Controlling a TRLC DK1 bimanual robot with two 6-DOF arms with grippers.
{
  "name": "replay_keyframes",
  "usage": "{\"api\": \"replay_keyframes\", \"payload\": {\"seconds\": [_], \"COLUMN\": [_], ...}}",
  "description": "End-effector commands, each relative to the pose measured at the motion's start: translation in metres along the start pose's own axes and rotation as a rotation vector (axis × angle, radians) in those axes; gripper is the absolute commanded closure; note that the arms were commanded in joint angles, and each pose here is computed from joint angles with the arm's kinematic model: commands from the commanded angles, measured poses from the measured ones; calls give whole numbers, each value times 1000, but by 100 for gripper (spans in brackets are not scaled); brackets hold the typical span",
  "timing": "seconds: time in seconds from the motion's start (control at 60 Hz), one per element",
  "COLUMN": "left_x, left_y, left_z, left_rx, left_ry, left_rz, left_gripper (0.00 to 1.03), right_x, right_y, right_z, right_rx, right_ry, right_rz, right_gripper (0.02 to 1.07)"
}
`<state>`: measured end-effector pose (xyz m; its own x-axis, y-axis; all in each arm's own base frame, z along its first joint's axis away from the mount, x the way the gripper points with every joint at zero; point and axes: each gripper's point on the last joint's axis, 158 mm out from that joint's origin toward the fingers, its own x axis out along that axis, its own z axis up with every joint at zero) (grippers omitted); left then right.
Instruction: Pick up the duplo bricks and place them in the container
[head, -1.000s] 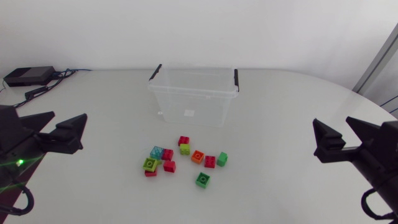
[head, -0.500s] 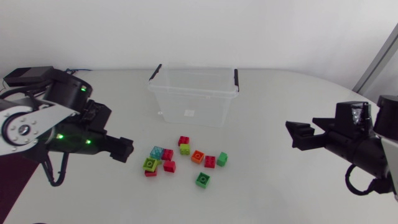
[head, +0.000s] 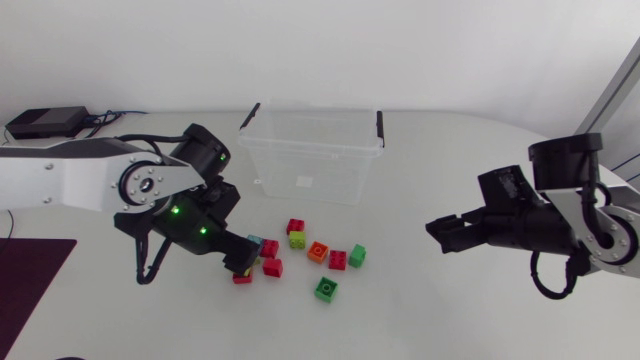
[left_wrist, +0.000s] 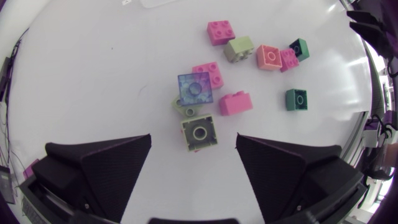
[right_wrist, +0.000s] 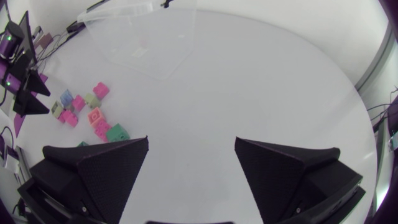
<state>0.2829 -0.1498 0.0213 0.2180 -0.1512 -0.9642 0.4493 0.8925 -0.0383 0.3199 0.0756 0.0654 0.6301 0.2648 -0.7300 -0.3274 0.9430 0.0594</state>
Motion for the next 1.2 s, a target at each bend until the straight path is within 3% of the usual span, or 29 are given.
{"api": "replay_keyframes", "payload": {"seconds": [0.0, 0.2, 0.333, 0.667, 0.967, 1.183], "left_x": [8, 22, 29, 38, 23, -16], "left_y": [-6, -5, 3, 3, 2, 7], "left_z": [2, 3, 3, -12, -13, 14], "left_rx": [-27, -28, -51, -42, -13, -6], "left_ry": [27, 22, 24, 68, 56, -68], "left_rz": [-6, 6, 30, 40, 45, 46], "left_gripper": [17, 24, 40, 61, 66, 66], "right_x": [5, 5, 7, 33, 51, 63], "right_y": [8, 26, 44, 52, 94, 120], "right_z": [-3, -9, -13, -22, -25, -31], "right_rx": [-59, -245, -372, -429, -523, -583], "right_ry": [32, 92, 77, 154, 184, 217], "right_rz": [20, 33, 72, 110, 207, 238], "right_gripper": [7, 7, 7, 7, 10, 10]}}
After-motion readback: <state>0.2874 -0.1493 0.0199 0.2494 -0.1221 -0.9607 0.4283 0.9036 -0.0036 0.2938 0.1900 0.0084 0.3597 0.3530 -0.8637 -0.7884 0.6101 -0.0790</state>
